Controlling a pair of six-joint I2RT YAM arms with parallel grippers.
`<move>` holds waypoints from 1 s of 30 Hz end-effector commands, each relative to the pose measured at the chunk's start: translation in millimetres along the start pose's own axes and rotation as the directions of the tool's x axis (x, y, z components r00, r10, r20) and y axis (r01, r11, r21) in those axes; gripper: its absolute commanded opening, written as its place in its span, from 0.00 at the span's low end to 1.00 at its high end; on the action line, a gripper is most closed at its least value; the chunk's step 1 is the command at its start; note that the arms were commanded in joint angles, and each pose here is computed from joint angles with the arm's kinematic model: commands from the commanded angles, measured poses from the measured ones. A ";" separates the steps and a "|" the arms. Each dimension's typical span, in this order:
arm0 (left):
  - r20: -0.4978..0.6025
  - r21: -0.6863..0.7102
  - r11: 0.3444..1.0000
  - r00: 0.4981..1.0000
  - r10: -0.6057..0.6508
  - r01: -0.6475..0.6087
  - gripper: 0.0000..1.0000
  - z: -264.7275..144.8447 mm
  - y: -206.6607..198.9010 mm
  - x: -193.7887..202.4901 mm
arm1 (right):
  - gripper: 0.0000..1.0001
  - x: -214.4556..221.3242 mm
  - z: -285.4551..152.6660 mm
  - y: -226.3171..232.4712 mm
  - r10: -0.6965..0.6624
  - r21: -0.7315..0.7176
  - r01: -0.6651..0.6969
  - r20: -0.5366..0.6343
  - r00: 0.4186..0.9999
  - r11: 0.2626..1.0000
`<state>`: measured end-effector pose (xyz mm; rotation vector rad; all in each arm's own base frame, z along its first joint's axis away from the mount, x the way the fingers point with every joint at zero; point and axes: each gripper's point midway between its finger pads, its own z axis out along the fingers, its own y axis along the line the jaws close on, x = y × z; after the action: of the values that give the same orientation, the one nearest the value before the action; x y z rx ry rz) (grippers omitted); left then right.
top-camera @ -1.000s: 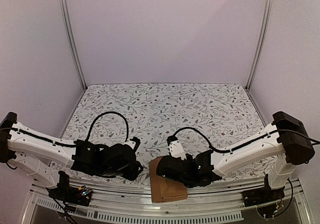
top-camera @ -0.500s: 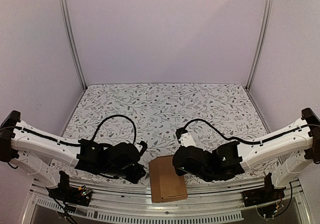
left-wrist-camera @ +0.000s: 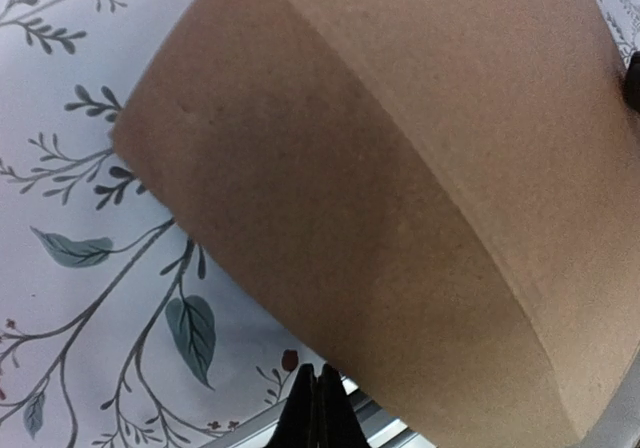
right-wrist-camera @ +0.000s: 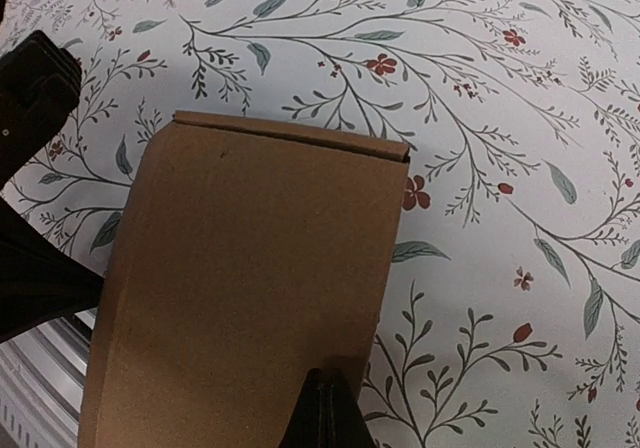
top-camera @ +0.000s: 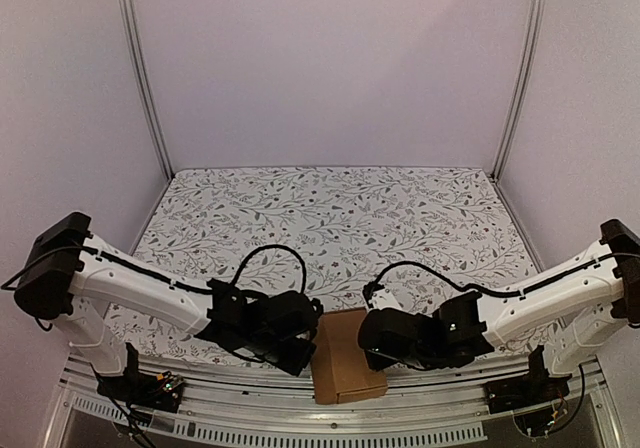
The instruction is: Fold the paper box
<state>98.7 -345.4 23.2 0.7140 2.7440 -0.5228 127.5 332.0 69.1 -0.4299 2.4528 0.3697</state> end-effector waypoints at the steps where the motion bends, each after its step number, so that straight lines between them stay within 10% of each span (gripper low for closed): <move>1: -0.030 -0.009 1.000 1.000 0.003 -0.003 0.00 4.9 -1.2 -3.7 | 0.00 10.3 14.4 17.0 0.023 -0.037 -0.025 -0.053 0.998 0.999; 30: 0.139 0.189 0.978 0.984 -0.115 0.087 0.00 8.8 -30.3 -55.3 | 0.00 28.0 25.9 41.0 0.033 -0.163 -0.052 -0.116 0.993 0.985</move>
<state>109.2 -370.4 11.7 0.6679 2.7798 -0.6128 127.9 378.5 65.0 -0.3908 2.4424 0.5699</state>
